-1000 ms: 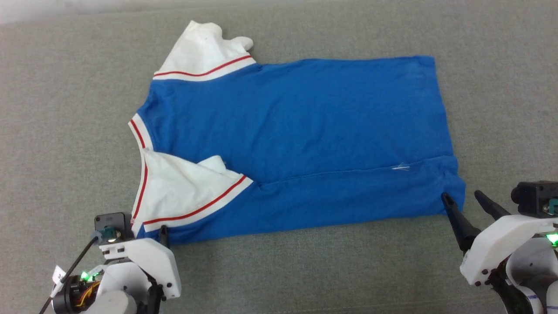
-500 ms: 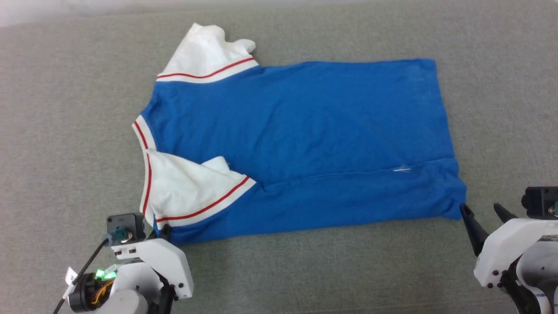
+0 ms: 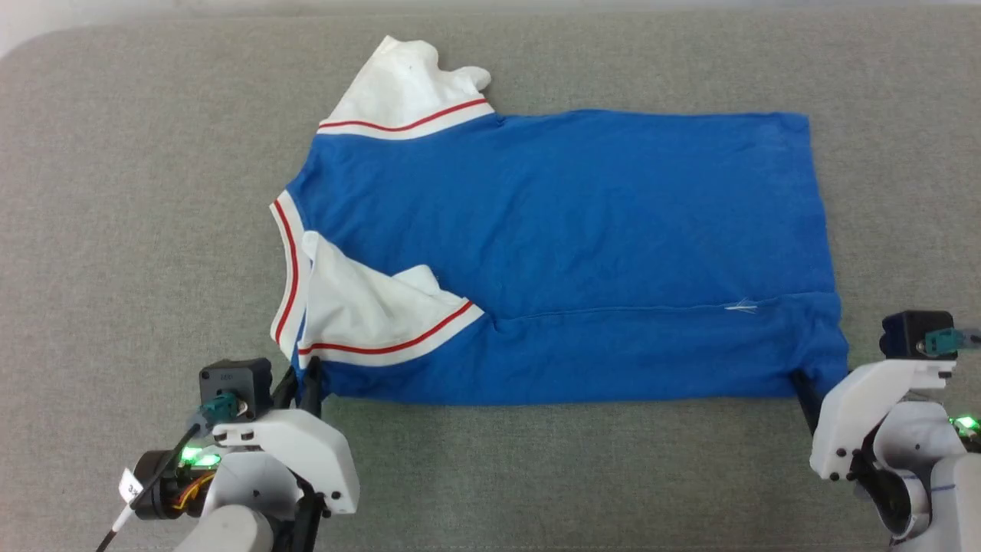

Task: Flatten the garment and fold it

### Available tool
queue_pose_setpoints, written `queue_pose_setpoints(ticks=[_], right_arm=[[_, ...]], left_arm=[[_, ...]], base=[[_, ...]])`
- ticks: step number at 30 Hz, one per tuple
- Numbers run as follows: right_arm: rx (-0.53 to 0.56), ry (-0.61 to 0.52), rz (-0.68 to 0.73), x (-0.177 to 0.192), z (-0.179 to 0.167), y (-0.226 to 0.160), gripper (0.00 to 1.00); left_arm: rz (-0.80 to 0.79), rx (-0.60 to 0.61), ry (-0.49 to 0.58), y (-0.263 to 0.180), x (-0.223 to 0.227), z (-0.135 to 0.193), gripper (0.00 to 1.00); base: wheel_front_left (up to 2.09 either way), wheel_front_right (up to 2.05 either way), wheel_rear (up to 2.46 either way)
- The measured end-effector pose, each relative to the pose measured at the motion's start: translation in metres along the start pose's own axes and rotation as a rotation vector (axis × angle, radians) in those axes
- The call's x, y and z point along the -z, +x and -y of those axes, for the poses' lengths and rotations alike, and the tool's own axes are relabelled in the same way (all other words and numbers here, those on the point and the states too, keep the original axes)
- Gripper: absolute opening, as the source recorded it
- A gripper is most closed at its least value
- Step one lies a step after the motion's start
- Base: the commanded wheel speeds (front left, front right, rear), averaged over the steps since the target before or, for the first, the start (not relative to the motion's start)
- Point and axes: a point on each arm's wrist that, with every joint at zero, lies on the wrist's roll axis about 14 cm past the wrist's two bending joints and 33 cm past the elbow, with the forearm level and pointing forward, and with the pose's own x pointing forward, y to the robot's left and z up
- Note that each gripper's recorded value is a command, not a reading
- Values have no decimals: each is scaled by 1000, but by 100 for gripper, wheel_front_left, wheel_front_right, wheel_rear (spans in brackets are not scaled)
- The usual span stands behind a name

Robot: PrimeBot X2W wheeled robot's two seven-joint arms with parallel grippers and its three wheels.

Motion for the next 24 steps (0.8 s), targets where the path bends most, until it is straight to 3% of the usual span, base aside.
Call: queue_pose_setpoints(ticks=[5,7,8,15,24], right_arm=[[3,-17,-19,2,-2,12,100],[0,-17,-23,3,-3,15,9],[0,-16,-19,3,-3,16,0],[9,-16,7,-2,5,8,0],[56,-22,-10,11,33,-33,0]], left_arm=[[-20,1,2,2,6,0,0],[-31,-3,5,4,9,-1,0],[-36,-3,8,5,11,-2,0],[-59,-6,33,3,16,-10,0],[-162,17,26,-23,36,-11,0]], base=[[0,0,0],[0,0,0],[0,0,0],[0,0,0],[0,0,0]])
